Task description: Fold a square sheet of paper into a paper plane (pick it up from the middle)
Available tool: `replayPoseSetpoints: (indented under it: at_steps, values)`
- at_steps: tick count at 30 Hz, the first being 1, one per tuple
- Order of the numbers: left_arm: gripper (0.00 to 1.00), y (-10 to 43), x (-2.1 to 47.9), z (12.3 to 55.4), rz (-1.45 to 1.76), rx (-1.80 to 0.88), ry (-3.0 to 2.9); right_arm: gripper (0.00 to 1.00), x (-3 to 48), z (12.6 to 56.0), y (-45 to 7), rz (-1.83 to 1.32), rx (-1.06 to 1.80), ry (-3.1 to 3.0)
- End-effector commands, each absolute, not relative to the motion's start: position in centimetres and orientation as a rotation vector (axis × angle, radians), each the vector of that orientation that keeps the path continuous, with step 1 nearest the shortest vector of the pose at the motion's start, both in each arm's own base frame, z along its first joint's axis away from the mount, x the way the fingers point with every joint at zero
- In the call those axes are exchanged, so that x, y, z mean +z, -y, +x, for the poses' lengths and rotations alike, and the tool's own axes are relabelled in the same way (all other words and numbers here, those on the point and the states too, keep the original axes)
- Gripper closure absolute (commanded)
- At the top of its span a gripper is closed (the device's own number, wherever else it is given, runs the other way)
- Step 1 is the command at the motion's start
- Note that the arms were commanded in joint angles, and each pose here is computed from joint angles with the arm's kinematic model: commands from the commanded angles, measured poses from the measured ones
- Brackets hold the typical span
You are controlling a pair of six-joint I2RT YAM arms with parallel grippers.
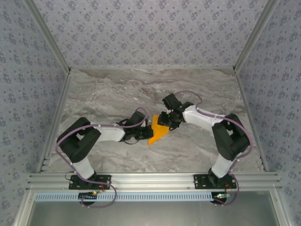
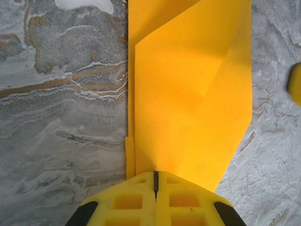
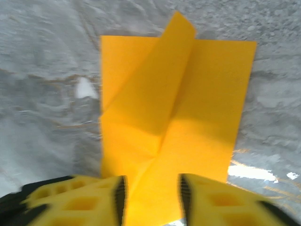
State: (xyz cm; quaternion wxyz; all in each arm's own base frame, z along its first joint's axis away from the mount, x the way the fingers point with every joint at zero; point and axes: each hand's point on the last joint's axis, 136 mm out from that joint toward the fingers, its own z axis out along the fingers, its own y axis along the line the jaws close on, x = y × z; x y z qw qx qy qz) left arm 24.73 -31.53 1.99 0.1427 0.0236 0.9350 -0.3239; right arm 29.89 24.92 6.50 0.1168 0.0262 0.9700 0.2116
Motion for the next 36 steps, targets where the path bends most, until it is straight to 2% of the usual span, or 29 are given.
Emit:
replayPoseSetpoints:
  at_steps: [1,3,6,25,31,36]
  values:
    - [1.00,28.4,-2.3,22.3,0.051,-0.708,-2.877,0.83,5.9,28.5,-25.8,-0.059,0.725,-2.830]
    - [1.00,28.4,-2.3,22.3,0.052,-0.706,-2.877,0.94,5.3,28.1,-26.5,-0.138,0.791,-2.812]
    - [1.00,28.2,-2.3,22.3,0.047,-0.694,-2.883,1.00,4.3,27.5,-27.4,-0.190,0.876,-2.799]
    - [1.00,28.1,-2.5,22.1,0.041,-0.677,-2.897,1.00,1.8,27.3,-28.8,-0.291,0.951,-2.778]
    - [1.00,27.5,-3.0,21.7,0.034,-0.630,-2.932,1.00,0.4,27.9,-27.3,-0.256,0.867,-2.792]
    - [1.00,26.5,-4.2,20.5,0.051,-0.560,-2.999,1.00,0.2,30.1,-25.2,-0.173,0.839,-2.762]
